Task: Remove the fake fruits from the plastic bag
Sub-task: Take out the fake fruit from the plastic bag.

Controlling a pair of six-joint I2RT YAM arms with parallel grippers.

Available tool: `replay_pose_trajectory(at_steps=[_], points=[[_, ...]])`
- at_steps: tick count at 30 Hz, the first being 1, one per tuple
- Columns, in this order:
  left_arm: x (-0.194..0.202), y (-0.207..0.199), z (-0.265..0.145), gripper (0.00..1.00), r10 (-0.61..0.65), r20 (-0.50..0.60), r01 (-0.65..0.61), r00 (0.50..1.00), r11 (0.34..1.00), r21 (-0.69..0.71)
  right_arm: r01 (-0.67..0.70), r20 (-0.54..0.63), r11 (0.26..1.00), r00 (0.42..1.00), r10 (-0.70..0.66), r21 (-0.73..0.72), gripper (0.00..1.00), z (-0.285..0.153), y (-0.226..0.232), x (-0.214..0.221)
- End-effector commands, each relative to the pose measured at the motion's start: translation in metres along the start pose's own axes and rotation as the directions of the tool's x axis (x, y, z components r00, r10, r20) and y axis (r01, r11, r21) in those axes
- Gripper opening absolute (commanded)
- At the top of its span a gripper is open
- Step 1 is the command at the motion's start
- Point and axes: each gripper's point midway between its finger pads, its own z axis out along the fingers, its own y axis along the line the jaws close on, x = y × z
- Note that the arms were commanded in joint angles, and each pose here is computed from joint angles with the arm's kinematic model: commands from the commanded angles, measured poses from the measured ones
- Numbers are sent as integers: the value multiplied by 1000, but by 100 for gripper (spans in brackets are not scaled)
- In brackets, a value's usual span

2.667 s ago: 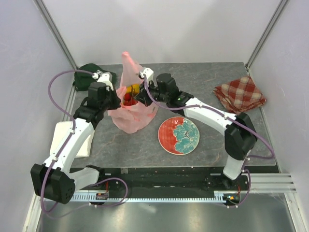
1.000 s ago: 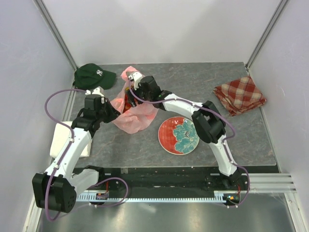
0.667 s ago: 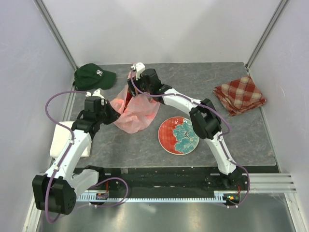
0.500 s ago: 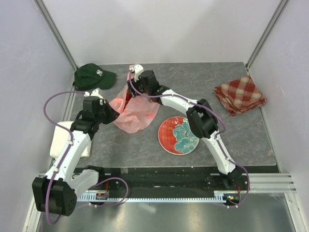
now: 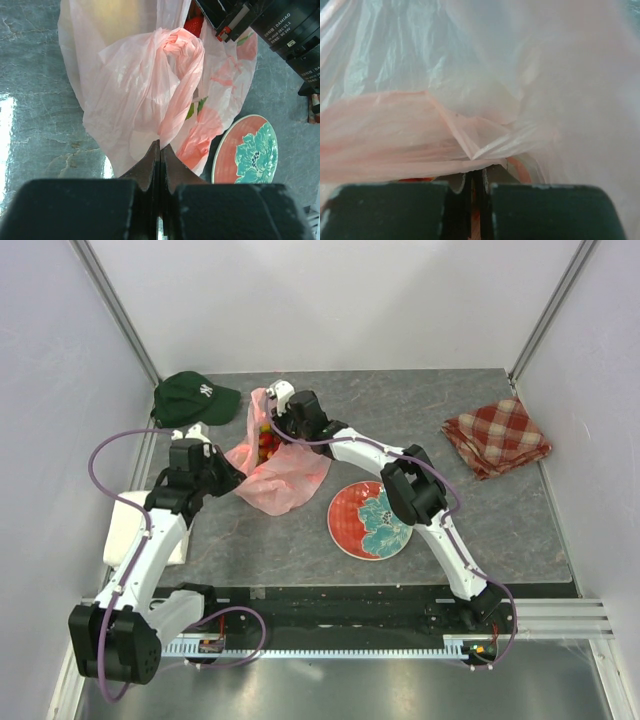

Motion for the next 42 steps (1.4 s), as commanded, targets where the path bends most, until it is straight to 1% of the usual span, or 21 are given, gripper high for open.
replay_pose_trajectory(at_steps=[1,3,5,6,8,10,17,19,22,23,25,26,28,29,30,33,38,39,40,41,42], points=[[-22,-11,-4,2,17,61,-19,998,999,35,61,148,998,987,-55,-36,0,-39,11,-83],[-29,-18,-6,2,23,80,-27,997,998,56,73,194,993,980,-54,-92,0,-63,24,-110],[-34,-24,-8,2,23,90,-30,996,996,80,72,215,989,976,-43,-131,0,-78,34,-121],[-36,-26,-8,2,22,96,-30,995,996,86,48,241,986,970,-8,-162,0,-93,42,-139],[-42,-30,-11,2,19,116,-30,993,995,94,21,251,983,968,26,-181,0,-106,46,-147],[-51,-34,-15,1,24,140,-38,990,994,101,13,290,975,955,54,-223,0,-127,57,-168],[-78,-39,-25,2,12,215,-35,977,994,101,-18,291,948,950,116,-317,0,-163,77,-185],[-85,-39,-27,2,5,231,-30,973,994,102,-28,291,914,944,157,-405,0,-176,92,-192],[-94,-36,-30,2,4,253,-28,967,995,92,-53,310,902,929,202,-429,0,-196,97,-210],[-95,-34,-30,2,4,258,-27,966,996,84,-60,320,897,922,218,-438,0,-210,99,-218],[-98,-31,-31,2,10,268,-32,963,997,75,-49,330,893,919,215,-447,0,-227,101,-223],[-99,-29,-30,2,12,270,-31,963,997,66,-21,347,891,917,198,-454,0,-244,104,-228],[-99,-26,-30,2,13,273,-29,962,998,58,7,338,886,926,170,-464,0,-261,110,-227],[-99,-25,-30,2,12,274,-29,962,998,57,38,359,887,922,147,-461,0,-278,111,-231],[-100,-24,-29,2,12,275,-29,961,998,56,74,379,892,918,113,-445,0,-286,110,-233],[-98,-24,-28,2,15,268,-32,963,998,61,121,404,906,913,60,-407,0,-313,109,-232],[-95,-25,-28,2,13,263,-33,965,997,73,148,459,922,888,35,-357,0,-350,106,-244],[-95,-25,-28,1,15,263,-35,965,997,72,143,439,926,898,27,-351,0,-351,104,-238],[-100,-18,-30,2,4,276,-20,961,998,56,186,449,929,893,-24,-321,0,-358,101,-237],[-102,-17,-30,2,5,281,-21,960,998,54,182,402,932,914,-44,-313,0,-358,97,-223],[-105,-18,-32,2,8,289,-25,957,998,54,205,390,933,917,-78,-295,0,-360,93,-215]])
